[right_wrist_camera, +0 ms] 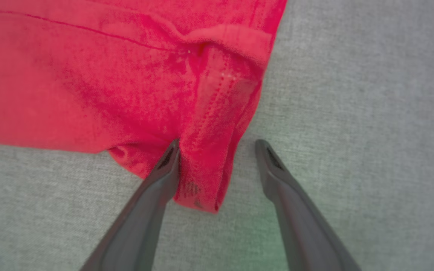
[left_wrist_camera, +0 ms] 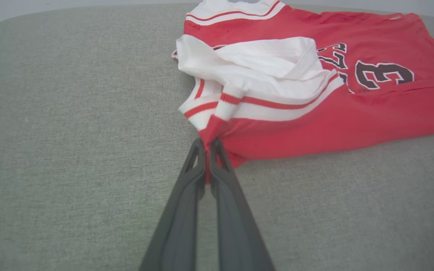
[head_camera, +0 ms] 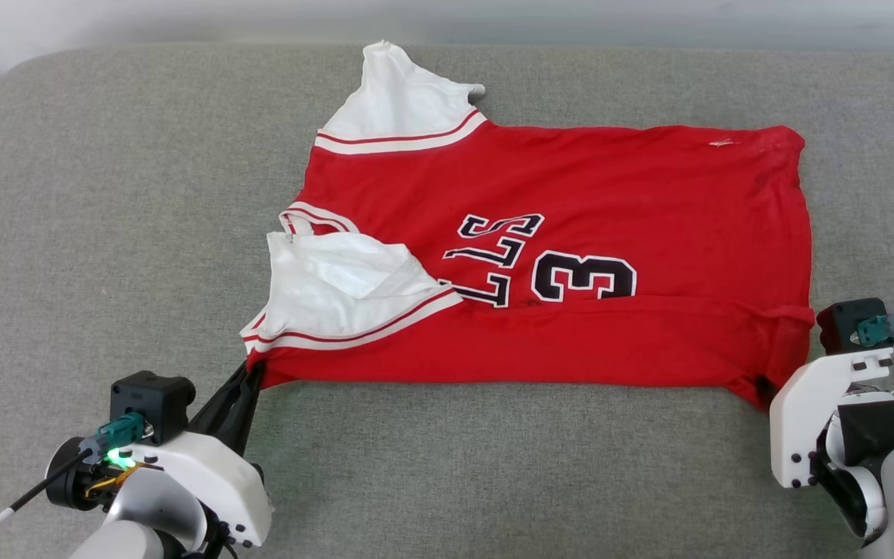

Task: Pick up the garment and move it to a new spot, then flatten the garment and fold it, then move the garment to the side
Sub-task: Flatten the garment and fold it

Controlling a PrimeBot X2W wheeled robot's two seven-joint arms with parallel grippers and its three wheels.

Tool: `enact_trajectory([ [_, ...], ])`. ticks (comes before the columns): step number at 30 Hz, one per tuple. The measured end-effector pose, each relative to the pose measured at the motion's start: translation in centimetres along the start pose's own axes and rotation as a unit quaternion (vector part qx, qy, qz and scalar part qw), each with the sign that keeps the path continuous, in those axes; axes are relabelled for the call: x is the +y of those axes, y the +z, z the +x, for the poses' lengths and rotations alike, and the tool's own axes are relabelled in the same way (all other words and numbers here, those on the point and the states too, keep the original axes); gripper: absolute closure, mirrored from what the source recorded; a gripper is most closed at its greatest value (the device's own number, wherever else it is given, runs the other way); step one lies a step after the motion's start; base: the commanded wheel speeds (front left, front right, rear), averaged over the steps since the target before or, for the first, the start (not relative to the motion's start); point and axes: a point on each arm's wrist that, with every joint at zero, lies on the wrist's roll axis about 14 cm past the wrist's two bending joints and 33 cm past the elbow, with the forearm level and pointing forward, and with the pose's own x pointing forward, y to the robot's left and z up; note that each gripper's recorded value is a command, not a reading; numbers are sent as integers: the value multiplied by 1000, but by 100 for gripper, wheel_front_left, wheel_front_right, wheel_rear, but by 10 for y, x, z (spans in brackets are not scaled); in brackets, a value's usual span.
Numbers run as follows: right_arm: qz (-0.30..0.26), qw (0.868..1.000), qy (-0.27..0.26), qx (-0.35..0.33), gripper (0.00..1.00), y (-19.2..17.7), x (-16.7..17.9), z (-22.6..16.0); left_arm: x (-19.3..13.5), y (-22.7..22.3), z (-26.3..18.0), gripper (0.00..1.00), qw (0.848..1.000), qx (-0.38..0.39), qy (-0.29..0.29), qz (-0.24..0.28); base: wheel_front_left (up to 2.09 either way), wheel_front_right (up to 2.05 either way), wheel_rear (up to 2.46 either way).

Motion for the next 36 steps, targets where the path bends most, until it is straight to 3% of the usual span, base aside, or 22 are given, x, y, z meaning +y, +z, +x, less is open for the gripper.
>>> enact_trajectory([
  [1, 4, 1000, 3, 1, 76, -1, 1, 0, 1, -1, 0, 100, 1000, 3, 1, 2, 0, 0, 0],
  [2, 6, 1000, 7, 2, 100, -1, 3, 0, 2, -2, 0, 100, 1000, 5, 0, 3, 0, 0, 0],
  [5, 11, 1000, 18, 2, 100, -2, 7, -1, 3, -7, 2, 100, 1000, 14, -3, 7, 0, 0, 0],
  [16, 11, 999, -33, -22, 100, -2, -40, -47, 9, -27, -25, 100, 999, 43, 0, 28, 0, 0, 0],
  [22, 12, 999, -42, -4, 100, -26, -52, -86, -3, -58, -60, 100, 995, 91, -16, 24, 0, 0, 0],
  [31, 27, 997, -48, 58, 100, -69, -59, -97, -18, -96, -78, 100, 989, 147, -34, 7, 0, 0, 0],
  [32, 28, 996, -48, 64, 99, -73, -59, -96, -19, -100, -78, 100, 988, 152, -35, 4, 0, 0, 0],
  [33, 29, 996, -47, 65, 64, -75, -58, -96, -22, -102, -78, 100, 987, 156, -37, 1, 0, 0, 0],
  [34, 29, 996, -48, 63, 0, -75, -58, -95, -23, -104, -78, 95, 987, 158, -40, -1, 0, 0, 0],
  [35, 28, 997, -49, 60, 0, -75, -58, -95, -23, -107, -78, 53, 986, 161, -41, 0, 0, 0, 0],
  [36, 27, 997, -49, 55, 0, -74, -57, -95, -22, -107, -78, 0, 986, 161, -41, 3, 0, 0, 0],
])
